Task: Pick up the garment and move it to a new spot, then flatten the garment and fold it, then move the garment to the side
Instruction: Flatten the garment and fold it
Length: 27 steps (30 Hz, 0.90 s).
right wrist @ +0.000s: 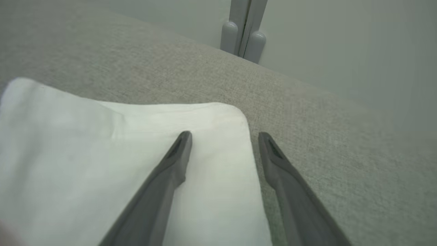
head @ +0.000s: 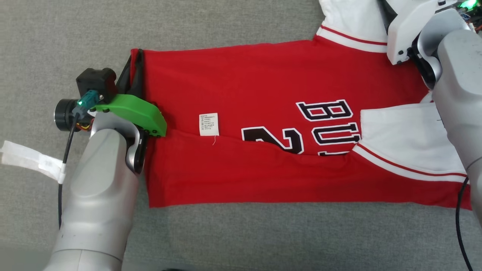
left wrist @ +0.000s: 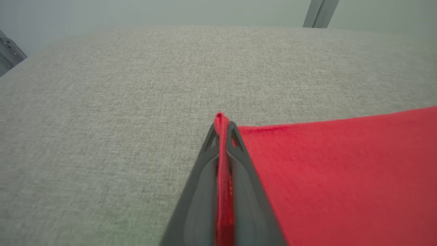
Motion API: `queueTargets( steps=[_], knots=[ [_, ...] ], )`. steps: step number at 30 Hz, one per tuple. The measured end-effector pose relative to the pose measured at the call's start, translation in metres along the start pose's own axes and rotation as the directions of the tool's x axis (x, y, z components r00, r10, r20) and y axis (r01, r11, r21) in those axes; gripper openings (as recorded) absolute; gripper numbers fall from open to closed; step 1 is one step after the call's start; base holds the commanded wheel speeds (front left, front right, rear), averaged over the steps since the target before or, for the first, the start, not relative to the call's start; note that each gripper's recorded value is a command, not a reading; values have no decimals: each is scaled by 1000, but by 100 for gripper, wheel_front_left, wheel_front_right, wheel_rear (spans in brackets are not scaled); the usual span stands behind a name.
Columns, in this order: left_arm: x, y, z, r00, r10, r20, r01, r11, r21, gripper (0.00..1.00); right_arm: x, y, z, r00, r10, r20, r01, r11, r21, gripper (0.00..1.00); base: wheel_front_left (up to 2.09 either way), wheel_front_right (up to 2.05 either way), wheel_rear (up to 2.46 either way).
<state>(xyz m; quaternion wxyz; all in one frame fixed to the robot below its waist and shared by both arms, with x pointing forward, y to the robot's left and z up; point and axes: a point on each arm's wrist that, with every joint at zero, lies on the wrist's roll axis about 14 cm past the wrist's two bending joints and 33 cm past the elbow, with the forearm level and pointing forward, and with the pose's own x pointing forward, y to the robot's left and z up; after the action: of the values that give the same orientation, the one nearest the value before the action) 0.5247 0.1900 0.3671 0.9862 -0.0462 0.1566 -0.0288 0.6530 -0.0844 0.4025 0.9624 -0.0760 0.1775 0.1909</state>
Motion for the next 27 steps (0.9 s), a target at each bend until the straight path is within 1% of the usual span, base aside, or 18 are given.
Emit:
queueTargets(
  steps=[1, 2, 3, 4, 8, 10, 13, 16, 19, 24, 27],
  knots=[
    [-1, 1, -1, 1000, 3, -1, -3, 1000, -1, 0, 3, 2, -4, 1000, 2, -17, -2, 1000, 4, 100, 0, 0, 0],
    [-2, 3, -1, 1000, 5, -2, -5, 1000, -2, 0, 5, 4, -7, 999, 6, -32, -6, 1000, 8, 90, 0, 0, 0],
    [-3, 4, -1, 1000, 8, -1, -8, 1000, -5, 0, 9, 7, -10, 999, 12, -46, -11, 1000, 20, 49, 0, 0, 0],
    [-3, 5, -2, 1000, 11, -2, -11, 1000, -5, 0, 12, 9, -10, 999, 14, -49, -13, 1000, 24, 0, 0, 0, 0],
    [-3, 8, 3, 1000, 18, 19, -17, 1000, -17, 0, 18, 7, 0, 1000, 8, 31, -8, 1000, 30, 0, 0, 0, 0],
    [-3, 8, 10, 999, 20, 44, -19, 1000, -23, 0, 16, -5, 11, 995, -23, 102, 20, 999, 35, 0, 0, 0, 0],
    [-1, 8, 30, 994, 23, 111, -20, 999, -26, 0, 9, -27, 37, 975, -79, 206, 70, 996, 48, 0, 0, 0, 0],
    [-3, 10, 51, 983, 32, 179, -27, 999, -31, 0, 0, -34, 58, 957, -103, 272, 90, 994, 62, 0, 0, 0, 0],
    [-8, 11, 60, 976, 41, 215, -32, 998, -45, 0, -15, -42, 80, 923, -137, 360, 108, 989, 101, 0, 0, 0, 0],
    [-21, 8, 61, 972, 43, 231, -32, 998, -48, 0, -46, -45, 66, 907, -175, 384, 128, 981, 144, 0, 0, 0, 0],
    [-30, 4, 54, 975, 36, 220, -26, 998, -50, 0, -68, -48, 60, 896, -195, 399, 138, 976, 167, 0, 0, 0, 0]
  ],
)
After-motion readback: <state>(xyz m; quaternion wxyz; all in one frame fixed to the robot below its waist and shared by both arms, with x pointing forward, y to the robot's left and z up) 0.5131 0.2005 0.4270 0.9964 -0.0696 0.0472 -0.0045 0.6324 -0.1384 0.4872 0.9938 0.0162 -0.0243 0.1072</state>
